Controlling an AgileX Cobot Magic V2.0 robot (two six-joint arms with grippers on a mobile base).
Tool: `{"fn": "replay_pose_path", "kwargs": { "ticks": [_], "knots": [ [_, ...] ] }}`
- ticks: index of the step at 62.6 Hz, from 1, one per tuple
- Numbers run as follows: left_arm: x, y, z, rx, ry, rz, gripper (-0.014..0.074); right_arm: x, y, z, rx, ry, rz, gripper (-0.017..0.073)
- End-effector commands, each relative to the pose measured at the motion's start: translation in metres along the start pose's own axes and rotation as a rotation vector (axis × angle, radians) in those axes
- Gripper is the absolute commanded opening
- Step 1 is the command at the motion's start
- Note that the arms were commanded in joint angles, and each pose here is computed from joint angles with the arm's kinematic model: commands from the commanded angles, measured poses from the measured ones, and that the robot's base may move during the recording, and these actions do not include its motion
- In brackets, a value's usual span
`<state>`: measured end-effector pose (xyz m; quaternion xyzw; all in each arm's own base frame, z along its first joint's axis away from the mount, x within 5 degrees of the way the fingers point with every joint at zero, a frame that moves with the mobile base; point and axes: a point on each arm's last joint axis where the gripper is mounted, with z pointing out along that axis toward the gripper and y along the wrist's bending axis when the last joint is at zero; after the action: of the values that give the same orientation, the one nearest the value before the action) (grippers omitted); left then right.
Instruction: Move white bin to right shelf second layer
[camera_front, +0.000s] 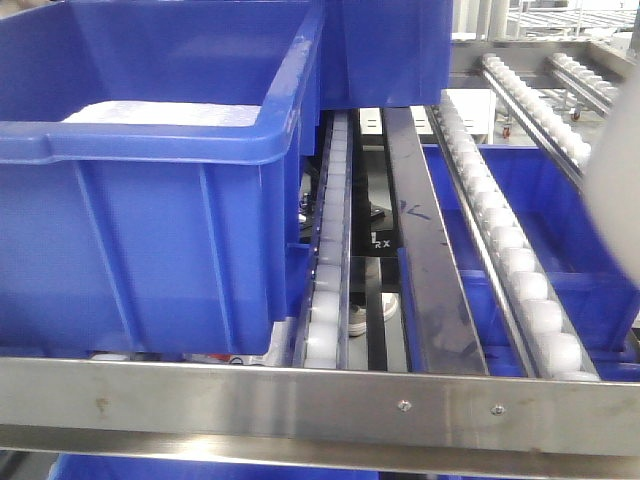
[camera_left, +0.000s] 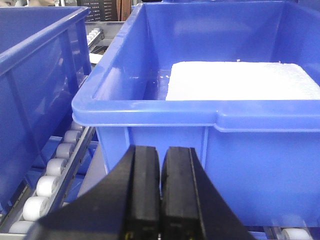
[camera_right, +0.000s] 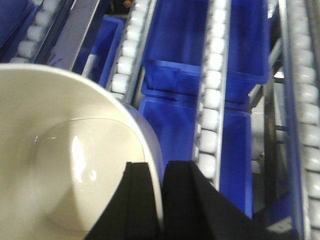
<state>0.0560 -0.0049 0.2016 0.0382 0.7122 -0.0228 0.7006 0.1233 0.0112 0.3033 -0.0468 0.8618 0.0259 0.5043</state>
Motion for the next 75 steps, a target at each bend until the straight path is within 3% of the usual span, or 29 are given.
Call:
{"fn": "replay_pose_path", "kwargs": {
  "ticks": [1, 9, 23, 35, 75],
  "knots": [
    [0.001, 0.000, 0.000, -0.002, -0.069, -0.013, 0.0085, -0.029, -0.005, 0.004, 0.024, -0.172, 0.018, 0.0047],
    [0.001, 0.000, 0.000, -0.002, -0.069, -0.013, 0.0085, -0.035, -0.021, 0.019, 0.087, -0.170, 0.099, 0.0047],
    [0.001, 0.000, 0.000, -0.002, -0.069, -0.013, 0.0085, -0.027, -0.043, 0.048, 0.158, -0.061, 0.120, 0.0047],
    [0.001, 0.000, 0.000, -0.002, -0.069, -0.013, 0.0085, -0.019, -0.049, 0.072, 0.149, 0.028, 0.155, 0.0047],
    [0.001, 0.000, 0.000, -0.002, -0.069, -0.013, 0.0085, 0.001, -0.057, 0.112, 0.153, 0.165, 0.182, 0.0047]
  ]
}}
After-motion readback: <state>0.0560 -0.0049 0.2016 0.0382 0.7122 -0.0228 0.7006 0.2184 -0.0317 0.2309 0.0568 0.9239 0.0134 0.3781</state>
